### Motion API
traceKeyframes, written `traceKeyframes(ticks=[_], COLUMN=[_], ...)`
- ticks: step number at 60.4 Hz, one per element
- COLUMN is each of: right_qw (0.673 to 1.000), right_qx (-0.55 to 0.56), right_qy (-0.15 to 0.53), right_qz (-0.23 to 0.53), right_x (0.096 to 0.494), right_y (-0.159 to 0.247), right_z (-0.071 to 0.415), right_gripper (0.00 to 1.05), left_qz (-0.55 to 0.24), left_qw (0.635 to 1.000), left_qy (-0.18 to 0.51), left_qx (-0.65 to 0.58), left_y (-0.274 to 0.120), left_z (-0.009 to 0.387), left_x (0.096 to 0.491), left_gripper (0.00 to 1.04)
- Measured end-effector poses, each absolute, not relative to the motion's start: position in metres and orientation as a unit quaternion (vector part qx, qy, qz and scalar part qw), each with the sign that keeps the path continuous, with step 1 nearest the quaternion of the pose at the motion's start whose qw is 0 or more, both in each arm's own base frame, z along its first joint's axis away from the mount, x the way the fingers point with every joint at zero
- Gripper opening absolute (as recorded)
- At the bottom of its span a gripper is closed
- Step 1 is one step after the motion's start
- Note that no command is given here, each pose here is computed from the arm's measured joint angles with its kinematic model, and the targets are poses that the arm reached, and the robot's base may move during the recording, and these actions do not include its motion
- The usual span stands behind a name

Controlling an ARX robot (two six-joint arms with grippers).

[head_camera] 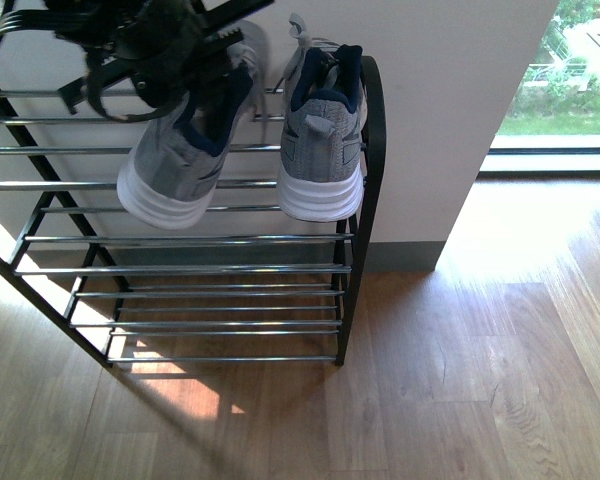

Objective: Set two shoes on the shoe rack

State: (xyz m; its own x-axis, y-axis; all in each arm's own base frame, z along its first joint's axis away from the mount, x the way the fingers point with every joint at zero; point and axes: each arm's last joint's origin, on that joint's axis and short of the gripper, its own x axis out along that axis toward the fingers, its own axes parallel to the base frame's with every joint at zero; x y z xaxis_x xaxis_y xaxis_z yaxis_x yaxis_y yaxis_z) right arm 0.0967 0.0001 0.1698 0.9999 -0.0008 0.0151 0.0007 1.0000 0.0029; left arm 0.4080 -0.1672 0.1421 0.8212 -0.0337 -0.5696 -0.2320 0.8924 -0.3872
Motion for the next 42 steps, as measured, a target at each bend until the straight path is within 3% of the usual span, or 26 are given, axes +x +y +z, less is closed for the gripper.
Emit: traceKeyframes(ticks=[23,42], right_qw=[1.000,1.000], right_qx=[0.001,0.001], right_qy=[-0.008,-0.008], right_qz=[0.000,-0.001], right_x=[0.097,0.097], right_y=[0.000,0.000], right_z=[0.170,0.170], right_gripper=[0.96,0.96], left_qz=[0.044,0.015], left_qw=[0.915,0.898], left_qy=[0.308,0.309], left_qx=[-0.256,-0.313], left_y=[-0.185,-0.192], left_z=[0.132,0.128], left_x=[0.438,0.437], left_gripper=[0.01,0.01])
